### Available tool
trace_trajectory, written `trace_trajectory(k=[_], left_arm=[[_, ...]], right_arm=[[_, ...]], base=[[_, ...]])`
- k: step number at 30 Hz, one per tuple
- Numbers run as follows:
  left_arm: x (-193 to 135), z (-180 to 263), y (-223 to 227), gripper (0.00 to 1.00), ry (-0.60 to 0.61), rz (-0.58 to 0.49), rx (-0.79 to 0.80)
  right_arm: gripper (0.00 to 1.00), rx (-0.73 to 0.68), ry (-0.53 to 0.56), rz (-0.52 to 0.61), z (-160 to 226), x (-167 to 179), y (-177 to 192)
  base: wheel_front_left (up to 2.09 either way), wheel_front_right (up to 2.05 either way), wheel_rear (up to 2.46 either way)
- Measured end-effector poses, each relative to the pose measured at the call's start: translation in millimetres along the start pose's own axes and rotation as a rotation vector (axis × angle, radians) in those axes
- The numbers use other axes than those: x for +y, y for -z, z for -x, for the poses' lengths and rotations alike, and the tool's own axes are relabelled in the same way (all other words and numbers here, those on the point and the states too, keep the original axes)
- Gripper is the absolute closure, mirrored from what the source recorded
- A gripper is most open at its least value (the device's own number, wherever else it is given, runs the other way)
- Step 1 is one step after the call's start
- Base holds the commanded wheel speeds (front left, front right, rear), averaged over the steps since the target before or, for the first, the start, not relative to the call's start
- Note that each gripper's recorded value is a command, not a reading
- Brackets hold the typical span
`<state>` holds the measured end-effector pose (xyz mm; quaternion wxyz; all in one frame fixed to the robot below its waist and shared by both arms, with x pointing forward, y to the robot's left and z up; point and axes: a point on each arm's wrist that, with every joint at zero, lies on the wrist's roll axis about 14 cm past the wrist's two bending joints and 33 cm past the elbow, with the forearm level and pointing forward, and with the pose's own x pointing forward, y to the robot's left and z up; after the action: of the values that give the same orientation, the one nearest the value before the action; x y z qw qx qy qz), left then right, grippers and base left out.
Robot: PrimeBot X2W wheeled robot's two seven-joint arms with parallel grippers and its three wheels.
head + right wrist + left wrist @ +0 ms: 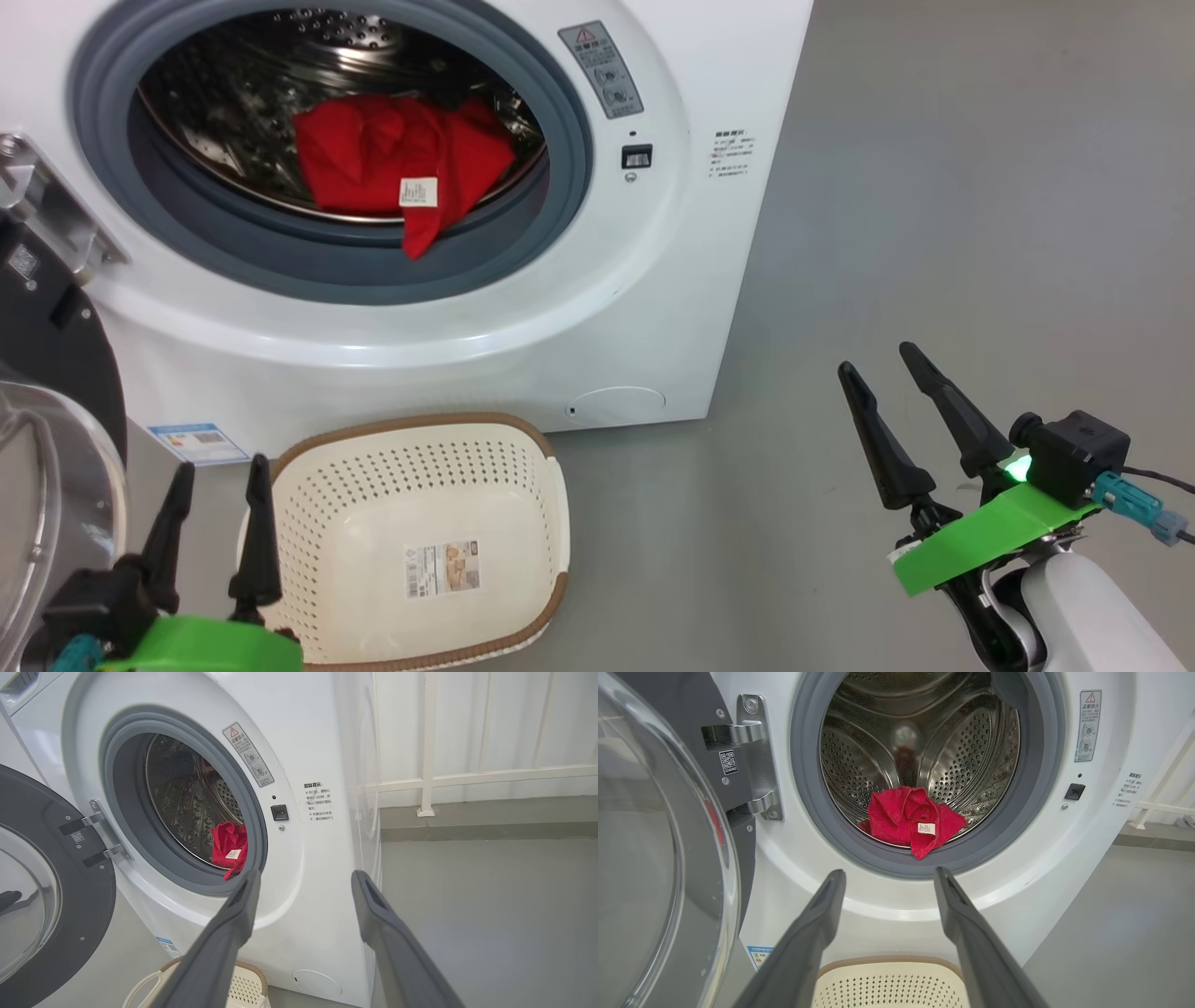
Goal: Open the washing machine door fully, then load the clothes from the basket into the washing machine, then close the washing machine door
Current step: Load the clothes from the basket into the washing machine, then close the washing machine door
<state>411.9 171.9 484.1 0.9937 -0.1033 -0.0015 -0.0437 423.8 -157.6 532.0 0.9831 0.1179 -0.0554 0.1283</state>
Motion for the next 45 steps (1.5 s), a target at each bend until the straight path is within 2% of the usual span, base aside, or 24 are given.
trace_trajectory(k=[12, 45], left_arm=[[9.6, 32.7, -3.7, 0.0, -0.043, 0.007, -0.01], [11.0, 30.3, -6.9, 0.0, -0.05, 0.017, -0.029]], right_arm=[[0.0, 0.007, -0.011, 0.002, 9.9, 4.6, -0.2], [0.0, 0.017, -0.007, -0.001, 8.2, 2.6, 3.7]], base=[[0.0, 0.0, 0.0], [0.0, 0.0, 0.0]])
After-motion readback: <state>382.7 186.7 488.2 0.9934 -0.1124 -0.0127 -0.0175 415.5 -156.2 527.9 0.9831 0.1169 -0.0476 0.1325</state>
